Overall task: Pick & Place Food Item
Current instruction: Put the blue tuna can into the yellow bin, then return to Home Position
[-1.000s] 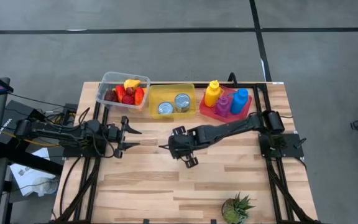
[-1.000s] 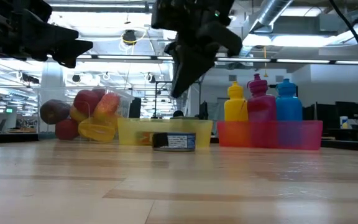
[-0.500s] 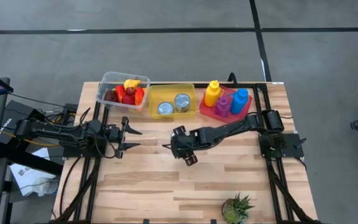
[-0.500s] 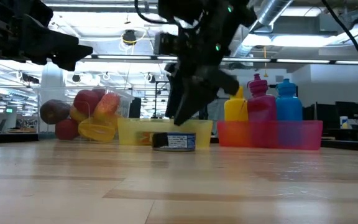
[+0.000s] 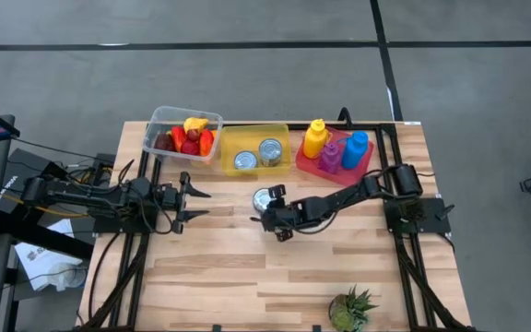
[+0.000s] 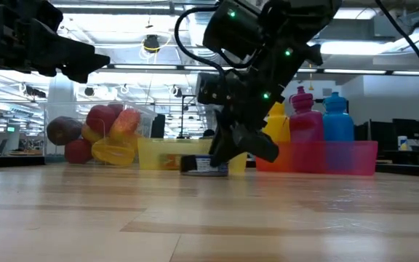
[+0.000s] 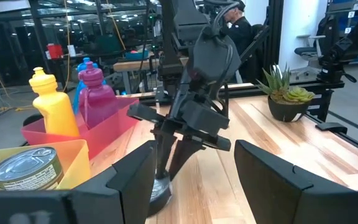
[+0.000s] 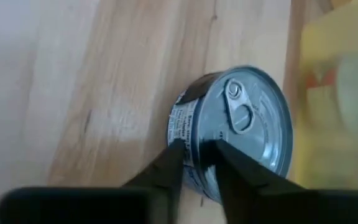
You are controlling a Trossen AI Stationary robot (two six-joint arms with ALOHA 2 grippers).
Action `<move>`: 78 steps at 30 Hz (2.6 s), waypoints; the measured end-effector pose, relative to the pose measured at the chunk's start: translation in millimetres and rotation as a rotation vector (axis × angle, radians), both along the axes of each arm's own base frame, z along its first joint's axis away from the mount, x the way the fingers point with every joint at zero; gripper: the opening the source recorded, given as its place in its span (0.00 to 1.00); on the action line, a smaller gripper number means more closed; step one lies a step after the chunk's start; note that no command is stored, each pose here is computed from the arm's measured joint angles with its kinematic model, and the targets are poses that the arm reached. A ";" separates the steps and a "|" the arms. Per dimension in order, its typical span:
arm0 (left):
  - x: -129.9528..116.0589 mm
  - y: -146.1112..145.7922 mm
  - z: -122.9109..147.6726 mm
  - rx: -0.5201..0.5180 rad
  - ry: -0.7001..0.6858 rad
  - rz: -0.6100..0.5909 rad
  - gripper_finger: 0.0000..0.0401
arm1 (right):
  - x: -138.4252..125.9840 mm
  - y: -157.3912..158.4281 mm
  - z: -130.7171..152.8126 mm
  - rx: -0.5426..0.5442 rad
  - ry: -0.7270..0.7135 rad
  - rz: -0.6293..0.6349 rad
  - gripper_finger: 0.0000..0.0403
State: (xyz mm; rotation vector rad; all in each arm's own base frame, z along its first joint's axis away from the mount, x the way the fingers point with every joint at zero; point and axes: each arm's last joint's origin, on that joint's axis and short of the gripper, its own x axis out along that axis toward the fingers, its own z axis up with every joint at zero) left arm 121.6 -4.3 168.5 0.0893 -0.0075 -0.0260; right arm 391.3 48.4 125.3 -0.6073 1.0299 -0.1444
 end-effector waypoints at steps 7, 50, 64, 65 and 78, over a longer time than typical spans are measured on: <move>0.0 0.0 0.3 -0.021 -0.002 0.000 0.52 | -3.9 16.4 0.2 -0.086 0.010 0.027 0.01; 0.1 0.0 1.0 -0.020 -0.010 0.000 0.52 | 78.9 -141.8 71.5 0.052 -0.054 0.010 0.00; 0.7 0.1 1.0 -0.023 -0.011 0.004 0.52 | 107.9 -153.8 56.8 0.028 0.040 -0.063 0.00; 0.7 0.1 1.1 -0.023 -0.011 0.004 0.52 | 107.7 -152.5 59.6 0.032 0.033 -0.067 0.01; 0.1 -1.4 7.4 -0.029 -0.075 -0.049 0.52 | 105.7 -117.4 162.1 0.619 -0.532 0.359 0.12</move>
